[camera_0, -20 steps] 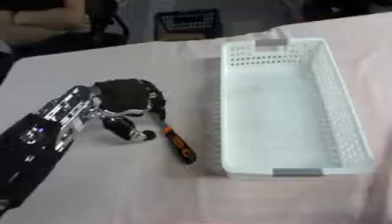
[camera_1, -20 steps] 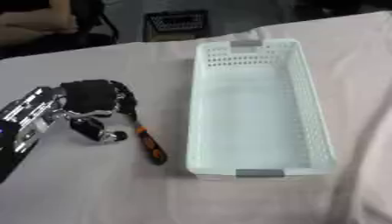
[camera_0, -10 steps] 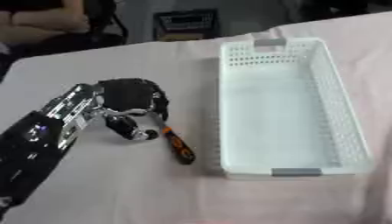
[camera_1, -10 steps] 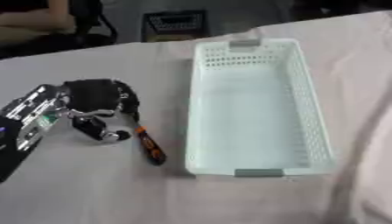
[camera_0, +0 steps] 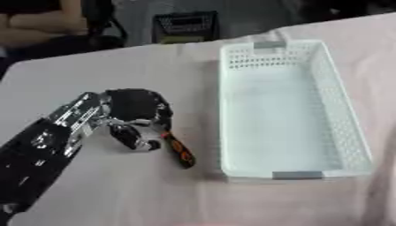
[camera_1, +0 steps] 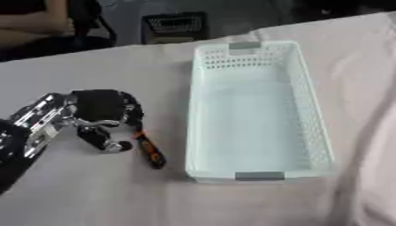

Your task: Pick up objects on the table and place them in the box.

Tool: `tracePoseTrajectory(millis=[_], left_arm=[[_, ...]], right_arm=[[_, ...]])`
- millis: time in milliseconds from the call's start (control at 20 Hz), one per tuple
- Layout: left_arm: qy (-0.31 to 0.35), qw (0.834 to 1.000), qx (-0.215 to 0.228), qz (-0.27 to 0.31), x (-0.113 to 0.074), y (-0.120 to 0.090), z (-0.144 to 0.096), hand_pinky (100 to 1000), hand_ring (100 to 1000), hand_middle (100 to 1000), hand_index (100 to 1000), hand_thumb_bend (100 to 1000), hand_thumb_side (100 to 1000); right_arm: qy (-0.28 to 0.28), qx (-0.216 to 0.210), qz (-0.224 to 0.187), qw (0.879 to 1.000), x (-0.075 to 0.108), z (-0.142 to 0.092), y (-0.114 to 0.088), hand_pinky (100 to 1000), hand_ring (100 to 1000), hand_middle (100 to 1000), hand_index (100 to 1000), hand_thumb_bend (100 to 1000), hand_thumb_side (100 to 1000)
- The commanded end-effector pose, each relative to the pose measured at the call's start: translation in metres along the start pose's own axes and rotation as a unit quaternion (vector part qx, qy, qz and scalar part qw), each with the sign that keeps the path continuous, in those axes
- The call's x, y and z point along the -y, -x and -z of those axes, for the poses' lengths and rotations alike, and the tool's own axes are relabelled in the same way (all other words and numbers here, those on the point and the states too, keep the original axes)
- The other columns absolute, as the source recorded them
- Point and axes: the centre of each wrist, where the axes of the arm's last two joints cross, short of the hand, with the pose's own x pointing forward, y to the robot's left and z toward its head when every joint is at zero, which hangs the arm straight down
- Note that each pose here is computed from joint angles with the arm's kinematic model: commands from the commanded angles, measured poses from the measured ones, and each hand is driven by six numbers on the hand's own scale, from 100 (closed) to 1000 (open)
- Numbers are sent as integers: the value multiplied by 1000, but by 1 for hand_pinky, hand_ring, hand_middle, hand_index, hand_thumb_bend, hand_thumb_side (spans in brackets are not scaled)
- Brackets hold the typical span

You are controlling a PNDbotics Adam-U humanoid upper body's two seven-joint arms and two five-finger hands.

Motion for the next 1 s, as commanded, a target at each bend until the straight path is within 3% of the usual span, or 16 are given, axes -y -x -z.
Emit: tracePoseTrajectory(millis=[50, 600, 1000], left_arm=[[0, 1000, -2, 14, -8, 6, -2, 703, 701, 528, 686, 404, 356], [20, 999, 13, 26, -6, 4, 4, 709, 713, 548, 699, 434, 399], [25, 999, 10, 29, -3, 4, 6, 705, 702, 514, 670, 373, 319]], right_arm=[[3, 14, 1, 1000, 1, 6, -4, 434, 552, 600, 814, 100, 757], [3, 16, 3, 1000, 1, 6, -4, 433, 552, 600, 814, 100, 757], [3, 16, 3, 1000, 1, 6, -4, 434, 552, 600, 814, 100, 756]])
